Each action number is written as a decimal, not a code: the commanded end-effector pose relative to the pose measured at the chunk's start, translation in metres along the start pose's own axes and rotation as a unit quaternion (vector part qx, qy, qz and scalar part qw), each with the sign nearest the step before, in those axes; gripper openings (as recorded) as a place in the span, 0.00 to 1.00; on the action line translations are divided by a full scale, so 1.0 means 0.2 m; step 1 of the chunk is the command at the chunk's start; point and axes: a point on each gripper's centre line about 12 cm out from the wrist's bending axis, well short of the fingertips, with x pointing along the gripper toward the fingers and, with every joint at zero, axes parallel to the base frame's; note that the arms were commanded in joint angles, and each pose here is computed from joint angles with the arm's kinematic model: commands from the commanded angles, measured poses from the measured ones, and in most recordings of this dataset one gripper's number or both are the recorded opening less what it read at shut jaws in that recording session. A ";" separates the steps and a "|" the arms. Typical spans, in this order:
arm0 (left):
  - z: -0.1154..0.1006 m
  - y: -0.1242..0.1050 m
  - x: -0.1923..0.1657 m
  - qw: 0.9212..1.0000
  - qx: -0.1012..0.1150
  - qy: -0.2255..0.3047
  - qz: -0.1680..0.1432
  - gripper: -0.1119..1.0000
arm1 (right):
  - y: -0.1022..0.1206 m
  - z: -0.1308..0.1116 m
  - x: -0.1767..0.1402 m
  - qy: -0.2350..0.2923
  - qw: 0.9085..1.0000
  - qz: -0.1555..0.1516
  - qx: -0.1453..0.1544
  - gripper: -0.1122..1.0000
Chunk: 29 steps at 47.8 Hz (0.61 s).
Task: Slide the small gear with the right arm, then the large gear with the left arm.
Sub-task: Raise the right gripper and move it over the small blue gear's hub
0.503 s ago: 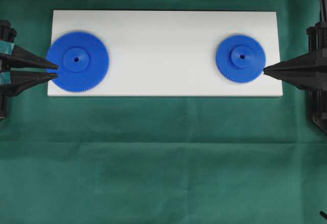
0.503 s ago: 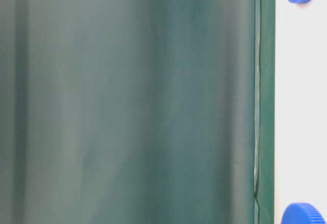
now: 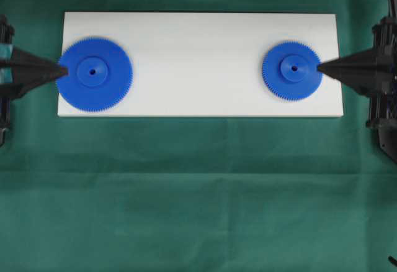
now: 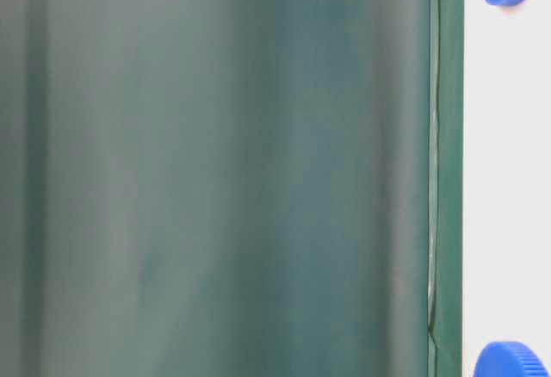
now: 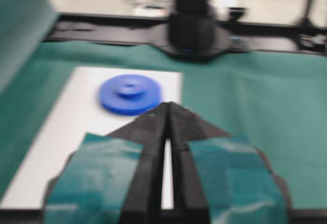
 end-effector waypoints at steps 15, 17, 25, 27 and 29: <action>0.00 0.20 -0.01 0.994 0.002 0.027 0.104 0.10 | -0.19 0.04 -0.06 0.007 0.994 -0.108 0.002 0.55; 0.00 0.20 -0.01 0.994 0.002 0.027 0.104 0.10 | -0.19 0.03 -0.06 0.011 0.994 -0.108 0.003 0.55; -0.02 0.20 -0.02 0.994 0.001 0.038 0.104 0.10 | -0.20 -0.01 -0.05 0.047 0.993 -0.110 0.019 0.55; -0.03 0.20 -0.01 0.993 0.000 0.048 0.104 0.10 | -0.20 -0.03 -0.04 0.064 0.991 -0.112 0.025 0.55; -0.04 0.20 -0.01 0.993 -0.001 0.062 0.105 0.10 | -0.21 -0.04 -0.04 0.081 0.990 -0.114 0.032 0.55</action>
